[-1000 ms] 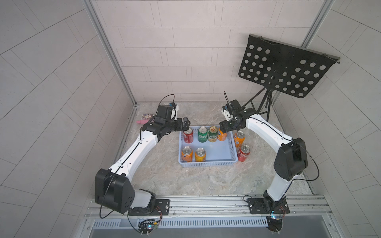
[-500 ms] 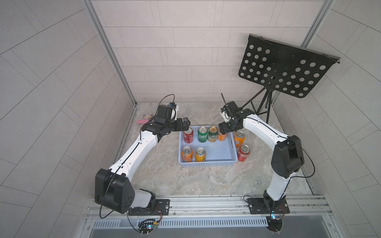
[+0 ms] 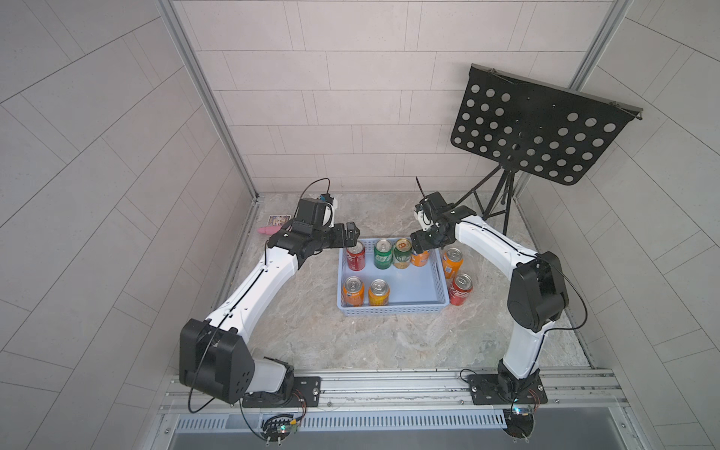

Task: Take out the drinks from the basket
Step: Pick up the drink from the basket.

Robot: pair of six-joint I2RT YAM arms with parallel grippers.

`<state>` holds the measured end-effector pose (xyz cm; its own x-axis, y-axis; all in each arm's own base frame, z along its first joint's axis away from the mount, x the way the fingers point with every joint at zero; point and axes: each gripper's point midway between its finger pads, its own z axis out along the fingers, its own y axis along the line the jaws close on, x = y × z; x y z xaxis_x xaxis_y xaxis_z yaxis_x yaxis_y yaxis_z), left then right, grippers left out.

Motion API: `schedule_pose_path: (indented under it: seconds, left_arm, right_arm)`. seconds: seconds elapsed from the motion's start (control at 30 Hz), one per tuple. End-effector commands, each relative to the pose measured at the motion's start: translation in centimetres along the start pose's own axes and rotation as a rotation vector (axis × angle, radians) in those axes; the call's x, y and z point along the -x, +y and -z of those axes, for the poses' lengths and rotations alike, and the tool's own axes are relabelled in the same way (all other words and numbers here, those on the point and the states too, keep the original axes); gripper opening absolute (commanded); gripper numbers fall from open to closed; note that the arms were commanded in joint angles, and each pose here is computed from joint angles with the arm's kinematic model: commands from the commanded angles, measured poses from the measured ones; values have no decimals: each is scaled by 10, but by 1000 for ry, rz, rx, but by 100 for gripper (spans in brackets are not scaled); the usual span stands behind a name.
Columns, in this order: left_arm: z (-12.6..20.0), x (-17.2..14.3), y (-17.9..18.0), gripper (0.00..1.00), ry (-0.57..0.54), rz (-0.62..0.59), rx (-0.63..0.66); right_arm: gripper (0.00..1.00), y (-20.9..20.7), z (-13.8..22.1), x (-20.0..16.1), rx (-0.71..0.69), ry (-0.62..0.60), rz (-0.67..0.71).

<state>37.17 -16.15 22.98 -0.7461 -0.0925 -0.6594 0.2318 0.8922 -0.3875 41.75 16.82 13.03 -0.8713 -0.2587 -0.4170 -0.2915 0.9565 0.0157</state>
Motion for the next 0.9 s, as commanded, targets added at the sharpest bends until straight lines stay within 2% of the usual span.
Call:
schedule_pose_path:
  seconds: [0.0,0.27,0.53,0.63,0.87]
  left_arm:
    - [8,4,-6,100,-28,-22,-14]
    - [6,4,-5,100,-25,-20,-11]
    - [4,2,-4,100,-18,-20,-9]
    - [3,2,-4,100,-17,-19,-10]
    - [4,3,-5,100,-18,-19,-11]
  right_arm:
    - [81,2,-7,2,-8,8,3]
    - [81,3,-18,3,-5,7,3]
    - [74,3,-25,-1,-6,25,2]
    - [66,3,-25,-3,-5,26,0]
    - [37,-1,-11,-5,-22,37,-33]
